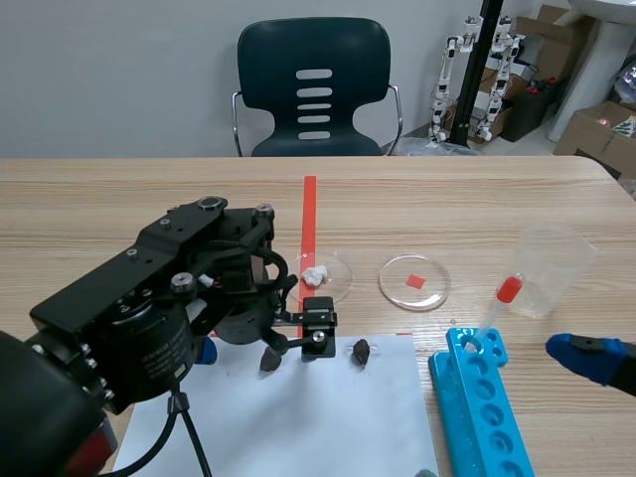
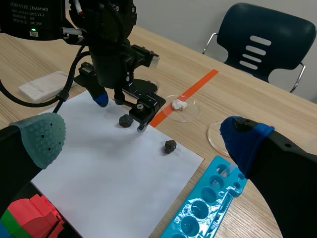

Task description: Pick up the middle mineral with the left hand

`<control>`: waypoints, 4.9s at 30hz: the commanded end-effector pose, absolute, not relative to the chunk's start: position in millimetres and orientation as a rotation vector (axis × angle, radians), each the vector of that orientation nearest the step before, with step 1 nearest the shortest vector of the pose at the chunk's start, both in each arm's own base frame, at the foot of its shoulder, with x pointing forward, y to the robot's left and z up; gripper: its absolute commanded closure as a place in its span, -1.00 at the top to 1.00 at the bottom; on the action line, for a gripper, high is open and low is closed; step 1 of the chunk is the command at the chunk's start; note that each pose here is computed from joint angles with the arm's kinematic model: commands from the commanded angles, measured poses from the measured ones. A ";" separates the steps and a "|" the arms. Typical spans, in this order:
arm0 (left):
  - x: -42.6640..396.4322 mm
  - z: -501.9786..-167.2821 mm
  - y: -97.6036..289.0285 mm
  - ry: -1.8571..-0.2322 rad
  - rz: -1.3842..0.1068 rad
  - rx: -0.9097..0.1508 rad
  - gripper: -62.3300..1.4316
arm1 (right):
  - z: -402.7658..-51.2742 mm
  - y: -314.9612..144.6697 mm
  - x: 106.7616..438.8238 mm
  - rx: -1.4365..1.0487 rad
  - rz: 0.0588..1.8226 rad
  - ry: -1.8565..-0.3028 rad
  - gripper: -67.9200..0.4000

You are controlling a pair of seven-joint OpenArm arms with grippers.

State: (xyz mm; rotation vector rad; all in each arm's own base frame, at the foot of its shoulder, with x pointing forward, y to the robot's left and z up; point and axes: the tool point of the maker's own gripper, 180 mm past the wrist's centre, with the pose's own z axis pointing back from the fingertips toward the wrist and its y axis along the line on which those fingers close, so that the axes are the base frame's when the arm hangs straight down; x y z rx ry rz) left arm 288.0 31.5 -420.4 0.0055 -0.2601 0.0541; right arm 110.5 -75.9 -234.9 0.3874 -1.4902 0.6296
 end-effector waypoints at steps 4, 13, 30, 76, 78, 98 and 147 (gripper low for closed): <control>295.1 -414.6 24.2 -0.272 0.051 -0.012 1.00 | -227.0 -75.7 113.5 0.395 0.623 -1.524 1.00; 292.0 -415.5 24.1 -0.255 0.052 -0.012 0.48 | -227.0 -75.7 113.5 0.395 0.623 -1.524 1.00; 286.1 -416.9 23.9 -0.221 0.052 -0.013 -0.08 | -227.0 -75.7 113.5 0.395 0.623 -1.524 1.00; 293.4 -418.8 19.5 -0.265 0.062 -0.035 -0.06 | -227.0 -75.7 113.5 0.395 0.623 -1.524 1.00; 293.4 -418.8 19.5 -0.265 0.062 -0.035 -0.06 | -227.0 -75.7 113.5 0.395 0.623 -1.524 1.00; 294.1 -418.3 21.0 -0.268 0.062 -0.032 -0.55 | -227.0 -75.7 113.5 0.395 0.623 -1.524 1.00; 196.3 -219.7 55.5 -1.458 -0.569 -0.313 -0.55 | -227.0 -75.7 113.5 0.395 0.623 -1.524 1.00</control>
